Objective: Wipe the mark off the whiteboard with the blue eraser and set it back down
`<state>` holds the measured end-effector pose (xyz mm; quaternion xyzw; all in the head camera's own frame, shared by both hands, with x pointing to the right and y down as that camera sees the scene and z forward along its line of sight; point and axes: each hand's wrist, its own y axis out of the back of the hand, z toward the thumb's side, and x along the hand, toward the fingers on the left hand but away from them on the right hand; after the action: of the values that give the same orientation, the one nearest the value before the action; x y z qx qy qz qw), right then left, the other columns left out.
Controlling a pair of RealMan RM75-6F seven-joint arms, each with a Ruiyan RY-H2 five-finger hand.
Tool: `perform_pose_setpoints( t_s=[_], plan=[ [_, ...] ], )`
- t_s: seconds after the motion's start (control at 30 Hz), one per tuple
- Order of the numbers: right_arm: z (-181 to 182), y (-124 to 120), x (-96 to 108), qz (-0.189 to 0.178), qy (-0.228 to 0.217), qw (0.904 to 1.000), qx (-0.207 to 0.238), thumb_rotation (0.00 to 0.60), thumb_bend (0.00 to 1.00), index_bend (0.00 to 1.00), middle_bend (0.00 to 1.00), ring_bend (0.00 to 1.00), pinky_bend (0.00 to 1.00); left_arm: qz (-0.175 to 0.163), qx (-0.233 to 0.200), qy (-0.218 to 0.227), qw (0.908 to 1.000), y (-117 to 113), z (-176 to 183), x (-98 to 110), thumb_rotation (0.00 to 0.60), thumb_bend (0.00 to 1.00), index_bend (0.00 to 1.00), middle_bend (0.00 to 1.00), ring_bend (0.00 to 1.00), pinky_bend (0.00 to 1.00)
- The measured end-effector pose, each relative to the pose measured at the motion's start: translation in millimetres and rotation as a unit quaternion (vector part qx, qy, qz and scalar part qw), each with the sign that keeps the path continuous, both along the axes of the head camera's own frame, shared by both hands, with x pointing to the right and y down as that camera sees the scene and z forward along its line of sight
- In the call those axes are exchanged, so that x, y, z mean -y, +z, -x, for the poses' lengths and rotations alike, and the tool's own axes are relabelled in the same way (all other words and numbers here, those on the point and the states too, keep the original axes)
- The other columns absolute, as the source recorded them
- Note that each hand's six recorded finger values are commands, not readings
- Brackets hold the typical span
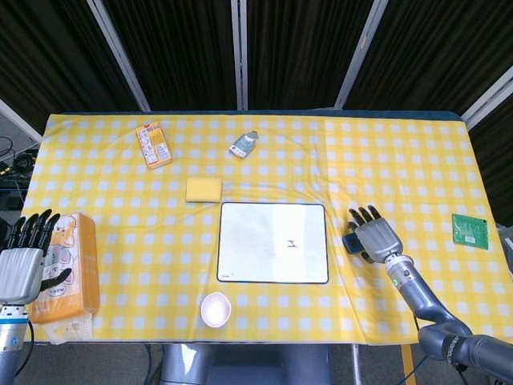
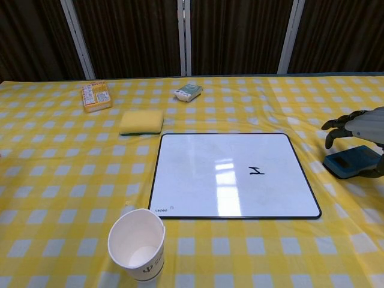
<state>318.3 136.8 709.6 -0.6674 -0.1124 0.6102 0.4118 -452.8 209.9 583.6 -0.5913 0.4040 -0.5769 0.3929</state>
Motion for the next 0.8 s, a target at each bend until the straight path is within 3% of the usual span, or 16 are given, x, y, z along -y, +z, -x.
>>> perform_pose_setpoints(
  t_s=[0.3, 0.5, 0.6, 0.7, 0.8],
  plan=[
    [-1.3, 3.7, -0.6, -0.004, 0.001, 1.0000, -0.006, 0.600, 0.20, 0.31, 0.10, 0.00, 0.01, 0.000, 0.000, 0.000, 1.0000, 0.4, 0.0, -0.2, 0.600, 0.00, 0.00, 0.00, 0.00, 0.00],
    [-2.1, 4.8, -1.7, -0.007, 0.003, 1.0000, -0.005, 0.600, 0.20, 0.36, 0.14, 0.01, 0.08, -0.001, -0.001, 0.000, 1.0000, -0.4, -0.2, -0.3, 0.600, 0.00, 0.00, 0.00, 0.00, 0.00],
    [-3.0, 6.3, -2.4, -0.007, 0.004, 1.0000, -0.005, 0.600, 0.20, 0.41, 0.19, 0.06, 0.14, -0.002, -0.001, 0.001, 1.0000, -0.8, -0.5, -0.4, 0.600, 0.00, 0.00, 0.00, 0.00, 0.00],
    [-2.8, 8.1, -3.7, -0.007, 0.006, 1.0000, -0.003, 0.600, 0.22, 0.50, 0.30, 0.18, 0.27, -0.003, -0.002, 0.002, 1.0000, -1.4, -1.1, -0.4, 0.600, 0.00, 0.00, 0.00, 0.00, 0.00],
    [-1.0, 8.6, -4.5, -0.009, 0.008, 0.9999, 0.004, 0.600, 0.28, 0.67, 0.48, 0.43, 0.54, -0.005, -0.003, 0.002, 1.0000, -2.5, -1.1, -0.1, 0.600, 0.00, 0.00, 0.00, 0.00, 0.00]
  ],
)
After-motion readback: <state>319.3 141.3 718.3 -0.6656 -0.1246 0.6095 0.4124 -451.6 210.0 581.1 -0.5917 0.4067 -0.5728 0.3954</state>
